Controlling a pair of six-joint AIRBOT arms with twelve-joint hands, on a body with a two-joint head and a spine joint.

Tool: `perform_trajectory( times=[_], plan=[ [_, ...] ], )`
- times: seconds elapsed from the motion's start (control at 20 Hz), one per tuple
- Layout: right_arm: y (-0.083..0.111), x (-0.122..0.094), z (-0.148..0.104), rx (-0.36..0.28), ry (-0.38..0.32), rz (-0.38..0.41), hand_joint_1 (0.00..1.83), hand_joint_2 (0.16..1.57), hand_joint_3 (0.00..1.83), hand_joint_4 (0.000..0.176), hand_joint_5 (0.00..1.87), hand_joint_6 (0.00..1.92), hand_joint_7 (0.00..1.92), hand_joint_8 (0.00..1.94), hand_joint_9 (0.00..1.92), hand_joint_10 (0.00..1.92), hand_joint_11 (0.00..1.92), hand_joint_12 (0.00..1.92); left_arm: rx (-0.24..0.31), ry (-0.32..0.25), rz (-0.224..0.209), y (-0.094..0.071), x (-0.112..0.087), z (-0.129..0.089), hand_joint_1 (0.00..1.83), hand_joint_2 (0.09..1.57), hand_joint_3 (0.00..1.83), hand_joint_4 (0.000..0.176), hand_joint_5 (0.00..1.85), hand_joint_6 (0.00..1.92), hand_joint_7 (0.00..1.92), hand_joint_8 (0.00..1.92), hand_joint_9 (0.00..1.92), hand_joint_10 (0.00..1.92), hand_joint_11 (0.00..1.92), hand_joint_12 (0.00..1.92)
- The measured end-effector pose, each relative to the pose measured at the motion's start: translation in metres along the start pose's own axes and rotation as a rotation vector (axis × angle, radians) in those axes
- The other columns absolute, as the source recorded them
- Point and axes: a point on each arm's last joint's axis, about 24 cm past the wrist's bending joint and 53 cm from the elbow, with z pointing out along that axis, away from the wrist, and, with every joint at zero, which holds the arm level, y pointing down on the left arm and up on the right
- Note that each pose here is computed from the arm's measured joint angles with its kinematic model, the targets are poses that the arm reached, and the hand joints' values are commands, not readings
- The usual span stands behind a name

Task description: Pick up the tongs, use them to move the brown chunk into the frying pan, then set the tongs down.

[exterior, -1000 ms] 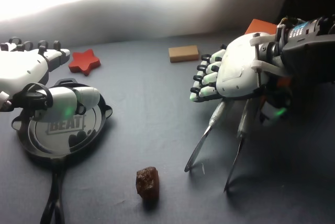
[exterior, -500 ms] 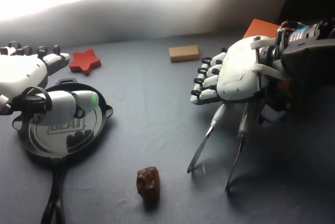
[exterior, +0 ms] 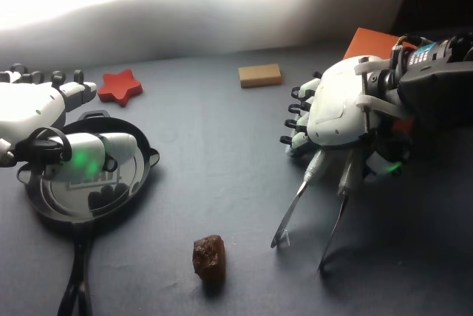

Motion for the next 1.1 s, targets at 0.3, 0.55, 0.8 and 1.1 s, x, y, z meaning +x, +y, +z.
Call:
perform_trajectory(
  times=[0.3, 0.55, 0.8, 1.1],
  plan=[
    [0.000, -0.002, -0.001, 0.000, -0.003, 0.015, 1.07, 1.11, 0.02, 0.000, 0.70, 0.22, 0.79, 0.05, 0.59, 0.36, 0.00, 1.53, 0.003, -0.001, -0.009, -0.001, 0.000, 0.000, 0.00, 1.19, 0.00, 0.024, 0.15, 0.00, 0.25, 0.00, 0.26, 0.00, 0.00, 0.80],
    [0.001, -0.005, -0.004, -0.002, -0.001, 0.018, 1.07, 1.13, 0.02, 0.000, 0.75, 0.35, 0.91, 0.06, 0.61, 0.59, 0.11, 1.52, -0.003, 0.000, -0.005, 0.002, 0.000, 0.001, 0.00, 1.19, 0.00, 0.013, 0.18, 0.00, 0.26, 0.00, 0.28, 0.00, 0.00, 0.86],
    [0.005, -0.015, -0.014, -0.010, -0.019, 0.073, 1.11, 1.15, 0.02, 0.000, 0.73, 0.48, 0.96, 0.06, 0.62, 0.68, 0.16, 1.55, -0.004, 0.000, -0.003, 0.003, 0.001, 0.000, 0.00, 1.18, 0.00, 0.013, 0.19, 0.01, 0.27, 0.01, 0.29, 0.01, 0.00, 0.88],
    [0.000, -0.040, -0.038, -0.007, -0.055, 0.345, 1.13, 1.14, 0.01, 0.000, 0.72, 0.54, 0.97, 0.06, 0.60, 0.71, 0.17, 1.56, -0.012, 0.009, -0.003, 0.007, 0.004, 0.000, 0.00, 1.18, 0.00, 0.012, 0.18, 0.00, 0.25, 0.00, 0.26, 0.00, 0.00, 0.84]
  ],
)
